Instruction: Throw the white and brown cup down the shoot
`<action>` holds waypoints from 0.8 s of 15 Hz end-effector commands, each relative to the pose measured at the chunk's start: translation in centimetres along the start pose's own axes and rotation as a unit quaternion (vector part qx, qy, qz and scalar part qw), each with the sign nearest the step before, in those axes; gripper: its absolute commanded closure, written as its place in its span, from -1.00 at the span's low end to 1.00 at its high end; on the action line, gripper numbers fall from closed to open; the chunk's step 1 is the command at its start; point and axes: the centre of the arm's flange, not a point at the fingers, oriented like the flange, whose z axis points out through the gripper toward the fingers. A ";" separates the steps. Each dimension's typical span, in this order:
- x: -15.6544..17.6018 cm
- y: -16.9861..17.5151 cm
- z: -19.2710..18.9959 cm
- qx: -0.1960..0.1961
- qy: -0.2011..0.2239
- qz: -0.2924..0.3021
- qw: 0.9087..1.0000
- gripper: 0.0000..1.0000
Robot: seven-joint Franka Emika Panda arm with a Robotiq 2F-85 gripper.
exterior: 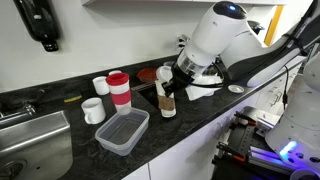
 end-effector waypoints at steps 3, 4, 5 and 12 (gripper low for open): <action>2.9 1.9 0.4 -0.016 0.032 -0.015 0.999 0.92; 3.7 2.1 0.6 -0.019 0.037 -0.014 0.999 0.92; 4.6 2.3 0.7 -0.021 0.043 -0.014 0.999 0.92; 10.4 3.3 4.0 -0.043 0.066 -0.029 0.996 0.92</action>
